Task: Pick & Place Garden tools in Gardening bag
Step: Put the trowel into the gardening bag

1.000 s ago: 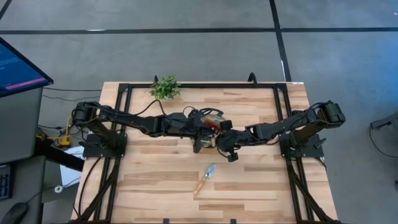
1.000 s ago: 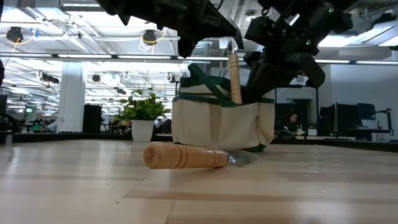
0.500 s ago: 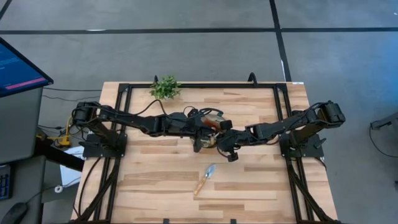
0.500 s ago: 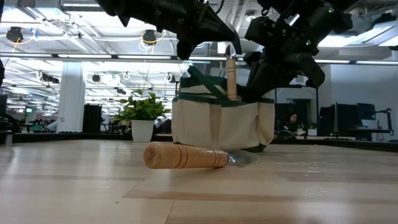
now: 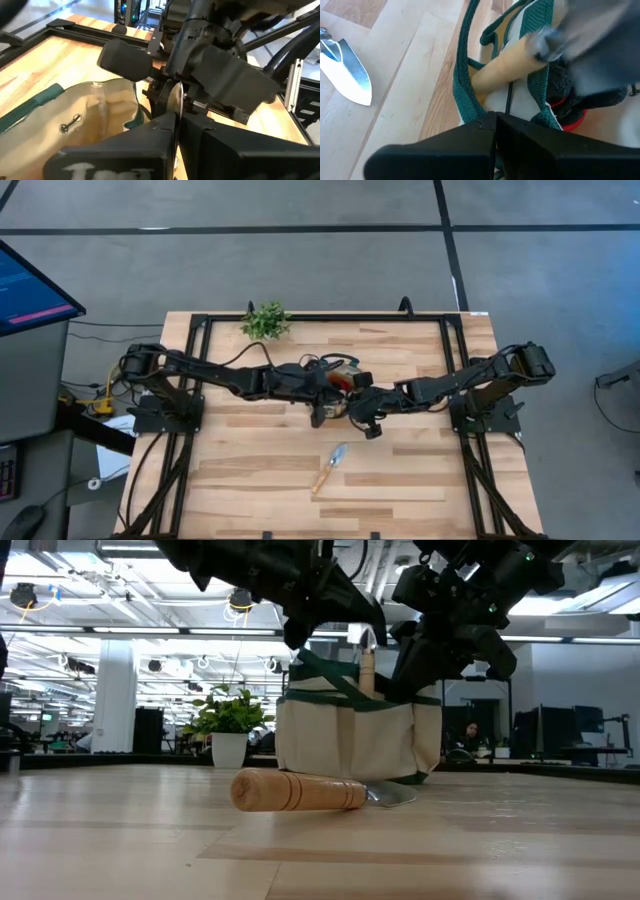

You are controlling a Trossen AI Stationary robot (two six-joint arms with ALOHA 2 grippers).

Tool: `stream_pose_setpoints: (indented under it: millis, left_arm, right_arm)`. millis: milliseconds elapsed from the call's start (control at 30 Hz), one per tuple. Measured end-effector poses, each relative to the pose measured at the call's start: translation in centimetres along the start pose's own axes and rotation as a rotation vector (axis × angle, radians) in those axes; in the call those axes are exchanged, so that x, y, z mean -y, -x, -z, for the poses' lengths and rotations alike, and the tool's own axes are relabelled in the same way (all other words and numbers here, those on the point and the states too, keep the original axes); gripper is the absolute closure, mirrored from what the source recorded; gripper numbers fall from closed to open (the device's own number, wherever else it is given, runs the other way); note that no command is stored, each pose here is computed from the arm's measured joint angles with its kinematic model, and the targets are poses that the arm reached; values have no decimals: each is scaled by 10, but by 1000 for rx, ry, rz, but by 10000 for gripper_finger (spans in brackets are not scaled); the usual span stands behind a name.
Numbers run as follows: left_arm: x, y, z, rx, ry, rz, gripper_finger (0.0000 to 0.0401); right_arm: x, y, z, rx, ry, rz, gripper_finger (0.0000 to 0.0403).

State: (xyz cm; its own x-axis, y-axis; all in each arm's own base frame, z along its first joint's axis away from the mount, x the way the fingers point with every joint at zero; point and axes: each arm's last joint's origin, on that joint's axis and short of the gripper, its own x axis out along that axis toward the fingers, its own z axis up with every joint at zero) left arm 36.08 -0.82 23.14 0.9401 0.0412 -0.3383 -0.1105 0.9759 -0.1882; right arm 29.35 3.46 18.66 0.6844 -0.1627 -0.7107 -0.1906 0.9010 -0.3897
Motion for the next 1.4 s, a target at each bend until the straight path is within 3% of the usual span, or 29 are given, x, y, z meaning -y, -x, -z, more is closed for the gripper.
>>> stream_pose_setpoints:
  millis: [367,667,1000,1233,1400]
  left_arm:
    - [-6,-28,28,-35,11,-39,400]
    - [-7,-30,30,-37,9,-39,399]
    - [-6,-26,26,-29,-26,-32,393]
    - [-6,-26,24,-15,-72,-29,357]
    - [-5,-17,9,46,-115,-34,309]
  right_arm:
    - [0,0,0,4,-1,3,403]
    - [0,0,-1,5,-1,4,403]
    - [5,22,-33,-52,28,-39,401]
    - [8,46,-47,-190,39,-91,361]
    - [10,61,-57,-186,20,-99,360]
